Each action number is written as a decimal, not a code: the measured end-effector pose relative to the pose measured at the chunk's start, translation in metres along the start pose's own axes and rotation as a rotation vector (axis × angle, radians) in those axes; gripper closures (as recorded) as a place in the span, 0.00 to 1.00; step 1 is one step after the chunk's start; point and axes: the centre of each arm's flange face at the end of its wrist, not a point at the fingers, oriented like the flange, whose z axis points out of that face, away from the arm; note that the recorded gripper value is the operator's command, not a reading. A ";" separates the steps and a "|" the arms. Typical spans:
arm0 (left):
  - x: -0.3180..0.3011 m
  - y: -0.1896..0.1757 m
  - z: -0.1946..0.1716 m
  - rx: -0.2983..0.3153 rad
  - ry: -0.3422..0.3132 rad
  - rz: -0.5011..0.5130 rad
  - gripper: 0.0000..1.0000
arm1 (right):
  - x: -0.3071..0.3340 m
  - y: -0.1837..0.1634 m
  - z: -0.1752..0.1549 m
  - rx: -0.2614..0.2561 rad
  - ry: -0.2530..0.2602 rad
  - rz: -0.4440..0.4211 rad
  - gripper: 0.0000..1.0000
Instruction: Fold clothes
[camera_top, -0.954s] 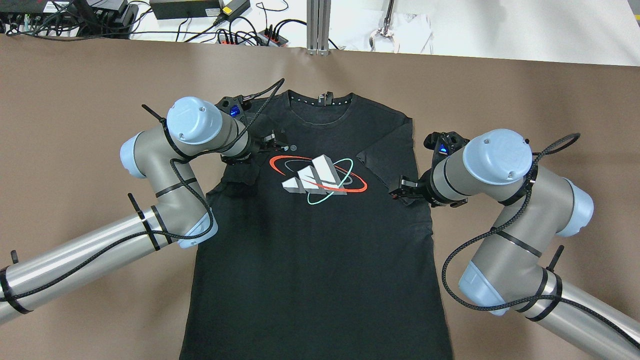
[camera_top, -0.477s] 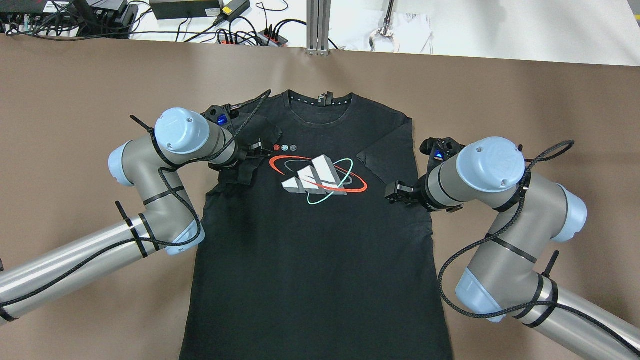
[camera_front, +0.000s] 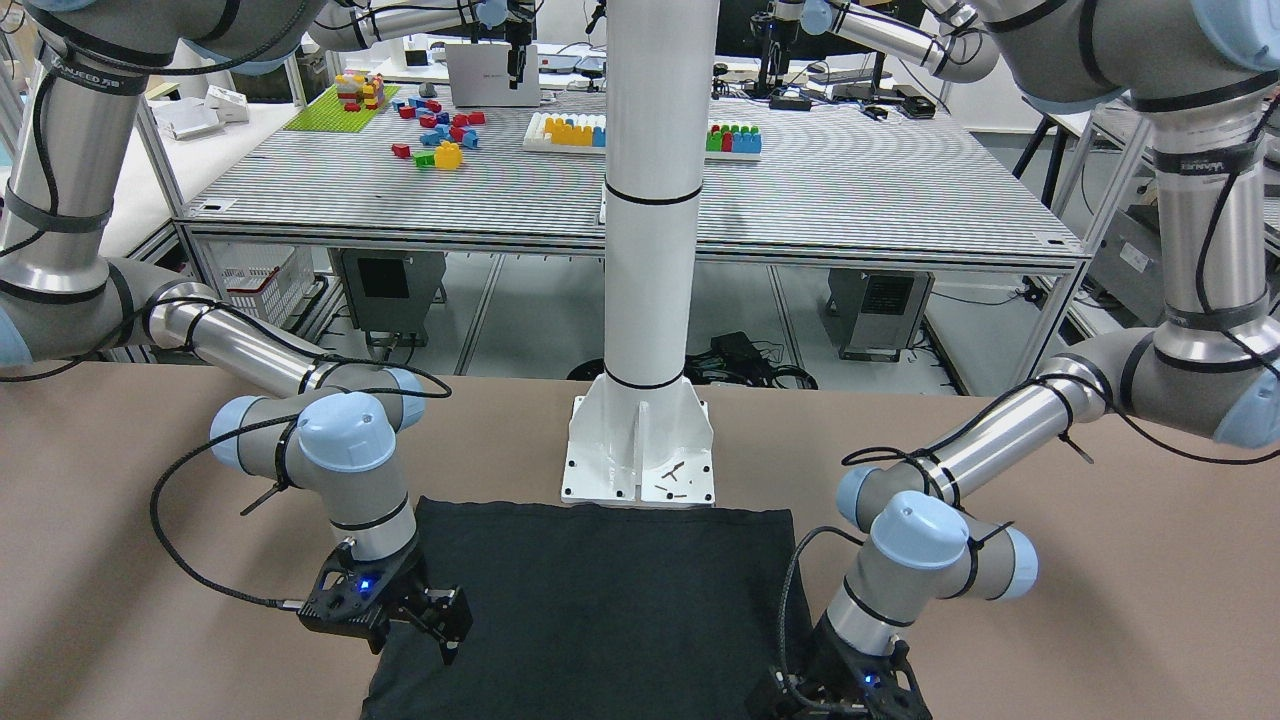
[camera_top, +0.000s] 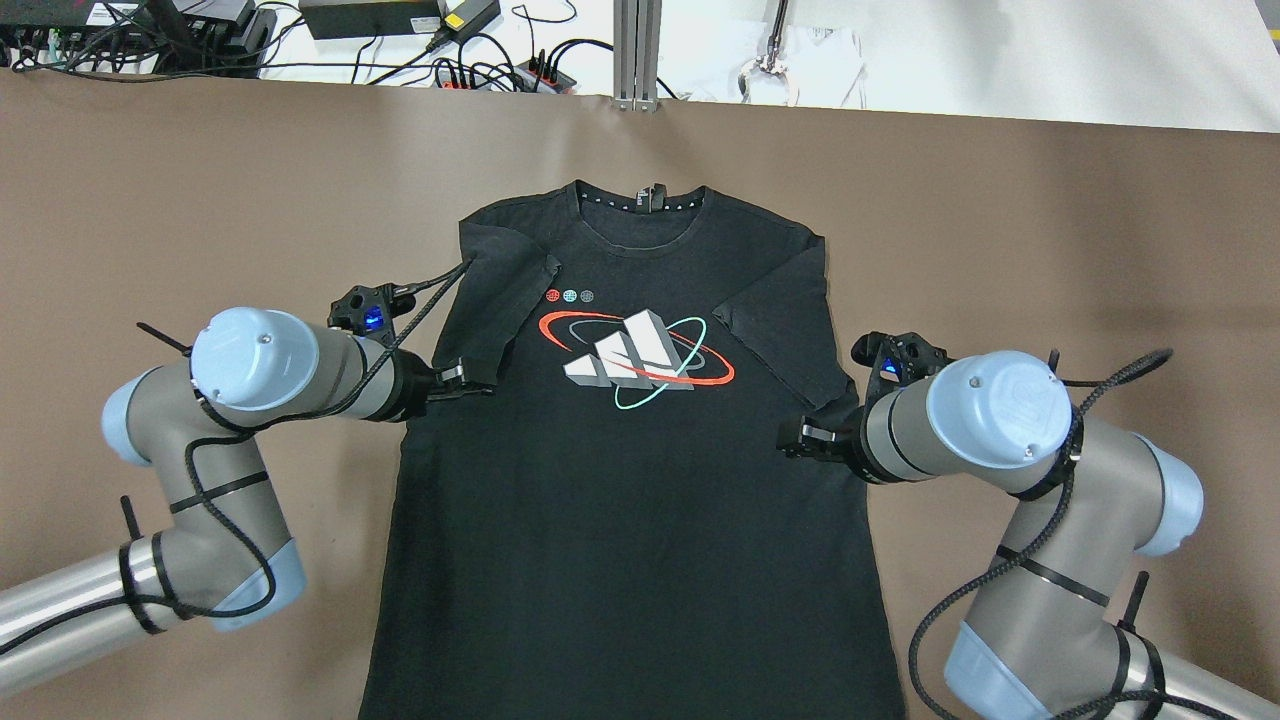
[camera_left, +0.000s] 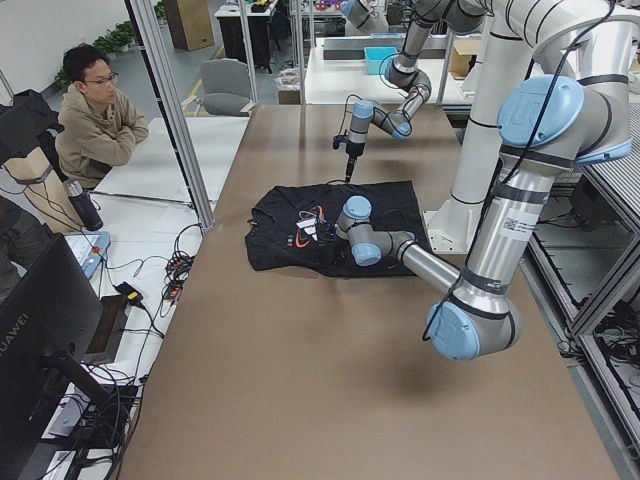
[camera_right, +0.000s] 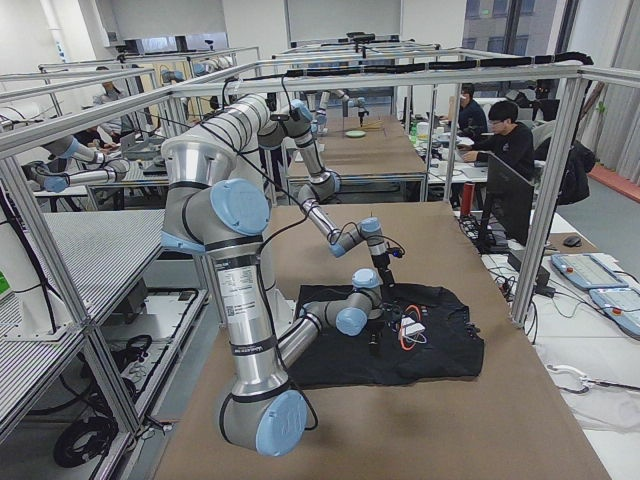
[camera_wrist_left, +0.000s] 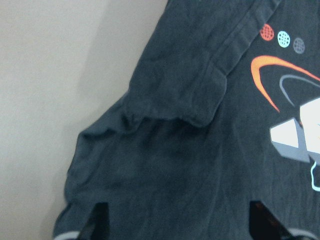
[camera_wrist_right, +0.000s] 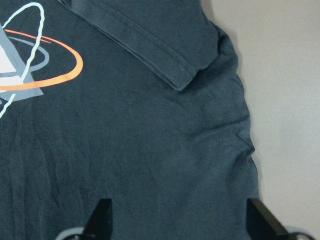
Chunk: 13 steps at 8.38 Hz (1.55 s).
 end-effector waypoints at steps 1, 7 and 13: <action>-0.007 0.021 -0.020 -0.013 -0.001 -0.019 0.00 | 0.008 0.024 0.000 0.011 0.010 0.032 0.06; -0.025 0.090 -0.055 0.009 0.004 -0.102 0.00 | 0.082 0.215 0.022 0.024 0.140 0.193 0.27; -0.027 0.104 -0.052 0.012 0.000 -0.100 0.00 | 0.106 0.274 0.015 -0.010 0.170 0.171 0.69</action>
